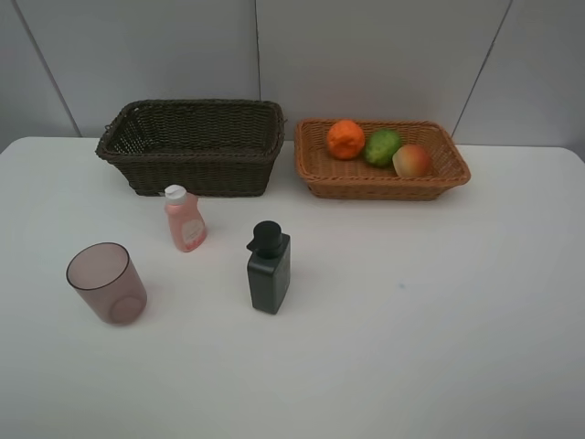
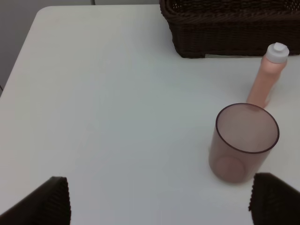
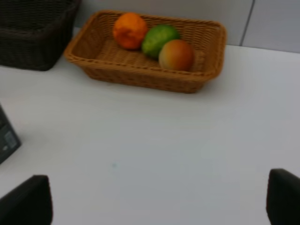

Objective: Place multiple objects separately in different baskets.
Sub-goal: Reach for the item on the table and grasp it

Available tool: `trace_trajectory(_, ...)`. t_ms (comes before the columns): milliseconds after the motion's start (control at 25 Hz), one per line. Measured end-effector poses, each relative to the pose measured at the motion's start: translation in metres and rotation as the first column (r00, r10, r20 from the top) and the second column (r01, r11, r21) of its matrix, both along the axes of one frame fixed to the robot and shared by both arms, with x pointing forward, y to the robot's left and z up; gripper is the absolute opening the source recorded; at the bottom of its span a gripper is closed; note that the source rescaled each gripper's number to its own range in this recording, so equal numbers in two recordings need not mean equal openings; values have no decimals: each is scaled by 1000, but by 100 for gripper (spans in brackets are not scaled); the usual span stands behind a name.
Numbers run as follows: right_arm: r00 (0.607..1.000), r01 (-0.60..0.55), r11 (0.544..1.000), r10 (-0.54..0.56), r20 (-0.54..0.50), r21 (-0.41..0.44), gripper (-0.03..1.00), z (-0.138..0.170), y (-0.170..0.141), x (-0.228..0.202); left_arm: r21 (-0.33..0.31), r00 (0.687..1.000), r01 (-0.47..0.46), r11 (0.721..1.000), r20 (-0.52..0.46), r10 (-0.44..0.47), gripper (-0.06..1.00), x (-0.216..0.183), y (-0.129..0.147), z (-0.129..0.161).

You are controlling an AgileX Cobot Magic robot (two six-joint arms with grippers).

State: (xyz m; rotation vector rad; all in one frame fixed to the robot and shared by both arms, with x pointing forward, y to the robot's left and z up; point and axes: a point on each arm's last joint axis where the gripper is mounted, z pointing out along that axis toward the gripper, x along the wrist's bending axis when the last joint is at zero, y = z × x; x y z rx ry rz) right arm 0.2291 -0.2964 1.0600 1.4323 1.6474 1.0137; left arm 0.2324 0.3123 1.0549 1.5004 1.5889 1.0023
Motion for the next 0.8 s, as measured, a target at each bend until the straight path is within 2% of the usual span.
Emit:
trace_trajectory(160,996,89,996,-89,-1,14,100,0,2,0,0,1000,0,1000,0,0,98,0,0,0)
trace_trajectory(480,997,76,996,-76,-1,40,100,0,6,0,0,1000,0,1000,0,0,98,0,0,0)
trace_trajectory(800,983,182,983,-182,-1,30,100,0,6,1,0,1000,0,1000,0,0,98,0,0,0)
